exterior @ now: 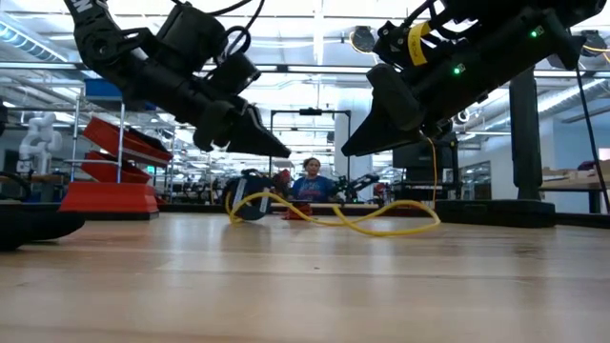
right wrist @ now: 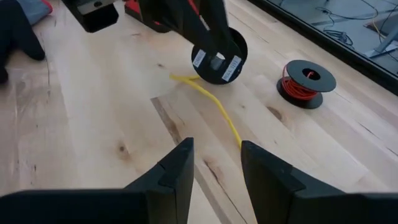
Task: Coil cords
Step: Coil the yellow wire on the spool, then move the spool and yellow wire to the right
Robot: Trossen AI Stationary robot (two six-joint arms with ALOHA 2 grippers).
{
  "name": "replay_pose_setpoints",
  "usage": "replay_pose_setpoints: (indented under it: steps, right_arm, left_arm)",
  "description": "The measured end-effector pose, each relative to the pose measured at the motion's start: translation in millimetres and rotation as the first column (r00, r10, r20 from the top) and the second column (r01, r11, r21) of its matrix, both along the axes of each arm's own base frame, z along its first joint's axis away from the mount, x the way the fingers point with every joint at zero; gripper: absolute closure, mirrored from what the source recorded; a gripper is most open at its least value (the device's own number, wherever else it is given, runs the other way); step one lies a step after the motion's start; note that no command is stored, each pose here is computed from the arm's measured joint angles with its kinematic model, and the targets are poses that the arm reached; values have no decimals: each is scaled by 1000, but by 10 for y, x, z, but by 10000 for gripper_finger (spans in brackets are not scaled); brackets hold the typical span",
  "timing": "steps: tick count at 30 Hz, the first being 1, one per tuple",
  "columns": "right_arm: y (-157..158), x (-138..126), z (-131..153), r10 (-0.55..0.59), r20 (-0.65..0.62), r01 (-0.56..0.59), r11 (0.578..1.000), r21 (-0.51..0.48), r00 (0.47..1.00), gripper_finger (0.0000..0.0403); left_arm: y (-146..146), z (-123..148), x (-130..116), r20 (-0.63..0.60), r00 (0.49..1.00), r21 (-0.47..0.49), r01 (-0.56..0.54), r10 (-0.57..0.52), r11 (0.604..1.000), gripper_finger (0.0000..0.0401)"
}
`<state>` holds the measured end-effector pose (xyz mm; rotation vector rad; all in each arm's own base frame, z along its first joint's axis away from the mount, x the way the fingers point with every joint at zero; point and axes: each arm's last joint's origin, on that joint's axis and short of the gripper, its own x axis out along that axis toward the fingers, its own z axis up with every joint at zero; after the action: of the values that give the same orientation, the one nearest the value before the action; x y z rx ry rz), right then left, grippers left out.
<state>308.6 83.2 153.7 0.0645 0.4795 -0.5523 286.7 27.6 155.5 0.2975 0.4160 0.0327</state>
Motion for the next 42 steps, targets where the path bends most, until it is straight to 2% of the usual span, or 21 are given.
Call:
replay_pose_setpoints:
  steps: [4, 8, 14, 20, 25, 29, 35, 37, 42]
  right_arm:
    - [0, 0, -1, 0, -1, 0, 1000, 0, 1000, 282]
    - [2, -1, -4, 10, -7, -10, 1000, 6, 1000, 282]
    - [5, -1, -7, 23, -15, -23, 1000, 4, 1000, 282]
    - [-13, 5, -6, 26, -21, -26, 1000, -5, 999, 282]
    - [-12, 9, -1, 26, -15, -26, 1000, -3, 1000, 282]
    - [-11, 9, -1, 27, -16, -27, 1000, -3, 1000, 282]
    - [8, 3, -1, 33, -16, -33, 999, -3, 999, 282]
    - [16, 2, -1, 35, -15, -35, 999, -3, 999, 282]
    - [19, 1, -1, 34, -12, -34, 999, 2, 999, 282]
  left_arm:
    - [30, 3, -3, -3, 997, 65, -81, 81, 995, 307]
    - [56, -15, -47, -61, 984, 134, -160, 170, 978, 285]
    - [39, 71, -172, -124, 964, 62, -227, 233, 972, 254]
    - [17, 177, -319, -177, 942, 5, -288, 285, 957, 188]
    - [25, 75, -375, -278, 907, -39, -340, 317, 940, 129]
    - [30, 1, -356, -289, 899, -59, -361, 330, 931, 98]
    - [84, -148, -299, -285, 855, -2, -453, 433, 892, 88]
    - [118, -207, -269, -286, 851, -26, -467, 441, 884, 88]
    - [182, -398, -192, -319, 872, -112, -424, 371, 899, 92]
